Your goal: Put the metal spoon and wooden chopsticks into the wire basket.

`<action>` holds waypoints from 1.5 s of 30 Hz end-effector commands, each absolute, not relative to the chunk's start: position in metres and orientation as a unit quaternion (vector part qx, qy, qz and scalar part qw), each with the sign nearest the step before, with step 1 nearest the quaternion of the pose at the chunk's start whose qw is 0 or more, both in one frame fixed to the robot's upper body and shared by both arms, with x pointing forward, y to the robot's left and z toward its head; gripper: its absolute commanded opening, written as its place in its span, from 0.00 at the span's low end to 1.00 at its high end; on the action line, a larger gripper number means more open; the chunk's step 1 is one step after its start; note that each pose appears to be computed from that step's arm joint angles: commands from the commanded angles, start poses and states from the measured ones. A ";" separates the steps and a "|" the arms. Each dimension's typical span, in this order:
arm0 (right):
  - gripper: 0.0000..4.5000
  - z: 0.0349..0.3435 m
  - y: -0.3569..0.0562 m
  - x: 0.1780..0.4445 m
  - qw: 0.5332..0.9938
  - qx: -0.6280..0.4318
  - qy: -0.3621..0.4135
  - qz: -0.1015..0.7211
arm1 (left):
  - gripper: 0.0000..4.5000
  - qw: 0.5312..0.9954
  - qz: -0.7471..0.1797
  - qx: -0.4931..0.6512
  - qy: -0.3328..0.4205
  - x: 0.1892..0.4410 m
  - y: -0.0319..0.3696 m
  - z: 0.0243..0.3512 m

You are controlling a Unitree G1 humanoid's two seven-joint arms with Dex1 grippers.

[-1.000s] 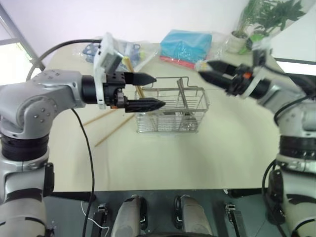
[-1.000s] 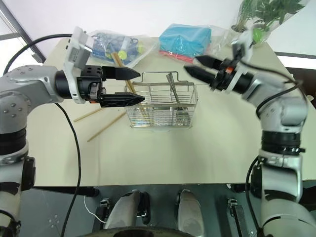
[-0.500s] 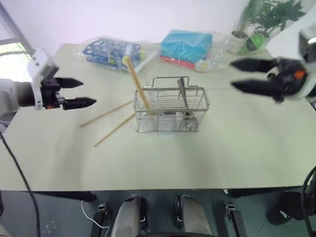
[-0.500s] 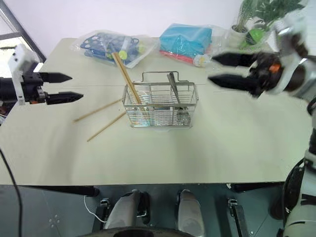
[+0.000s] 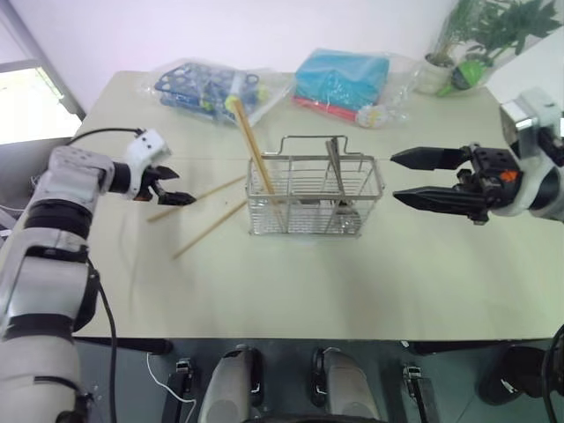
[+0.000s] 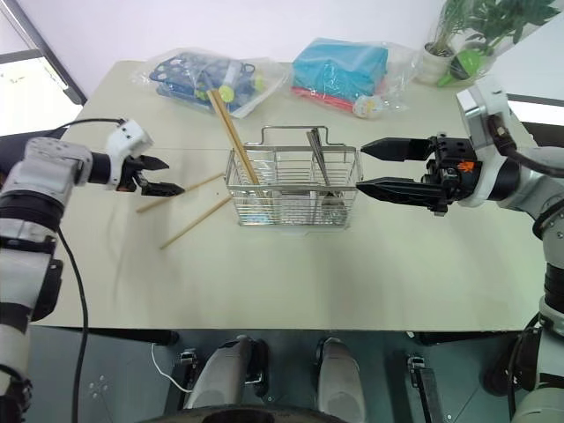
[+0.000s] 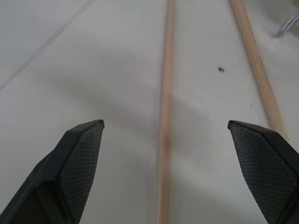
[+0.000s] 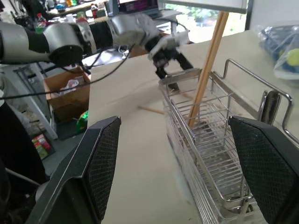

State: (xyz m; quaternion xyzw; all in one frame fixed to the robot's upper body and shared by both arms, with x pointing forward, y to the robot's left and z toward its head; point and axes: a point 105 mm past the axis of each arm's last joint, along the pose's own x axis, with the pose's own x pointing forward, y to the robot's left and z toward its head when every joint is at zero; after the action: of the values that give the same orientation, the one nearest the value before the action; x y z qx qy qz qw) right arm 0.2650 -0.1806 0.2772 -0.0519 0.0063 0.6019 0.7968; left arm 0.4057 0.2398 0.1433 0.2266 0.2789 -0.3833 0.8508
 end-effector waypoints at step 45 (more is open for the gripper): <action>0.85 0.286 -0.205 0.269 0.846 -0.057 -0.016 0.530 | 0.01 0.874 -0.320 -0.239 -0.278 0.362 0.128 0.385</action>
State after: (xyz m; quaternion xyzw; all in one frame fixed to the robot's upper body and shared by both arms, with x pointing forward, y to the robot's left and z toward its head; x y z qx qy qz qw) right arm 0.2709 -0.2053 0.2734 -0.0447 0.0147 0.5306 0.8463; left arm 0.3742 0.1509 0.3810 -0.2614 -0.2800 -0.2861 0.8783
